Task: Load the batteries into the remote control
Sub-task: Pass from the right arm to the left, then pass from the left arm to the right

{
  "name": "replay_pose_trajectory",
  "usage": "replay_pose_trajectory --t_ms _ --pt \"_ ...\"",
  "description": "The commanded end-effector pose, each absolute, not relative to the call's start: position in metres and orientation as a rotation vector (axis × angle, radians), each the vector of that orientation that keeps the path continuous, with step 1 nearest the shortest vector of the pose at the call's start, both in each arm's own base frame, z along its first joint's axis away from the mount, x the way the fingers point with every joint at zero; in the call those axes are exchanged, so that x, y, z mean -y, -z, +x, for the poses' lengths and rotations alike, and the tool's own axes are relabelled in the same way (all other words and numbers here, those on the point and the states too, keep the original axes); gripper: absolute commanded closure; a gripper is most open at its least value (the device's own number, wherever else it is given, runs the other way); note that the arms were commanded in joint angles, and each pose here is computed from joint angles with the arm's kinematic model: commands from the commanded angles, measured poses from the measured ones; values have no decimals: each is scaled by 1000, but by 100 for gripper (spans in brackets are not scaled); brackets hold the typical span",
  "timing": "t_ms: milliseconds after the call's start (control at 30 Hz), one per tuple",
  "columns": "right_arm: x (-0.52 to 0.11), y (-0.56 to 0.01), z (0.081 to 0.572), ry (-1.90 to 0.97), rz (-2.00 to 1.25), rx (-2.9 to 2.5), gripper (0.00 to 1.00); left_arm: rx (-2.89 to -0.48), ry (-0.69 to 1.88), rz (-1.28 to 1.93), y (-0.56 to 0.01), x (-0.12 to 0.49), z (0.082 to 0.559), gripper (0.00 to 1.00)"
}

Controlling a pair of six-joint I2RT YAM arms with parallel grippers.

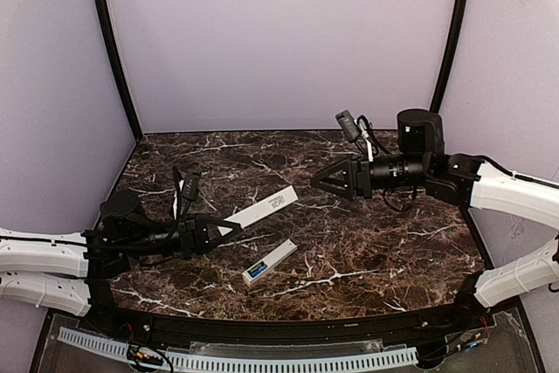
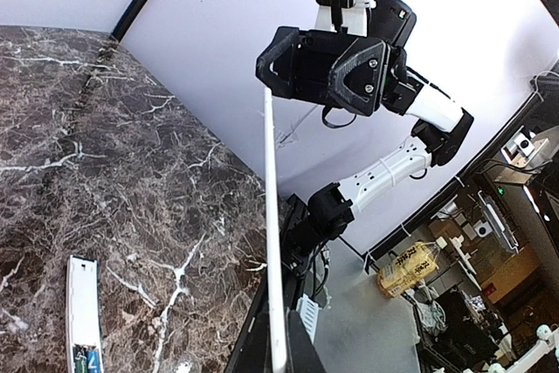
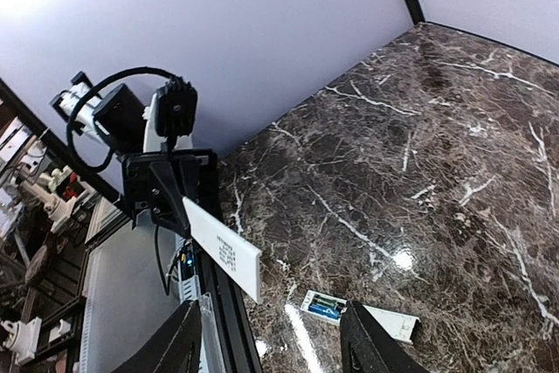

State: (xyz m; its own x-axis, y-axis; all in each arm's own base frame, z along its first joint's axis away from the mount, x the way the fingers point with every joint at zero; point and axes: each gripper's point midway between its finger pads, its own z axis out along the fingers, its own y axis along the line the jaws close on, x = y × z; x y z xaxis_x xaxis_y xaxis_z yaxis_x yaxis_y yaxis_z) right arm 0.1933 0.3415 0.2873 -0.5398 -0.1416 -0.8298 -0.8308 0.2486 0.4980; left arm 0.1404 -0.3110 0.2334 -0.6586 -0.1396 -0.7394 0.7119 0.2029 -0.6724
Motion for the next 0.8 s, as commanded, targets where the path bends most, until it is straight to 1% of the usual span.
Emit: replay_pose_trajectory --t_ms 0,167,367,767 --pt "-351 -318 170 -1573 -981 -1706 50 -1671 1531 537 -249 307 143 100" --pt "-358 -311 169 -1634 -1001 -1719 57 -1644 1548 532 -254 308 143 99" --pt "-364 -306 175 -1644 -988 -1741 62 -1629 1561 538 -257 310 143 100" --pt "-372 -307 176 -1698 -1013 -1721 80 -1650 1578 535 -251 313 144 100"
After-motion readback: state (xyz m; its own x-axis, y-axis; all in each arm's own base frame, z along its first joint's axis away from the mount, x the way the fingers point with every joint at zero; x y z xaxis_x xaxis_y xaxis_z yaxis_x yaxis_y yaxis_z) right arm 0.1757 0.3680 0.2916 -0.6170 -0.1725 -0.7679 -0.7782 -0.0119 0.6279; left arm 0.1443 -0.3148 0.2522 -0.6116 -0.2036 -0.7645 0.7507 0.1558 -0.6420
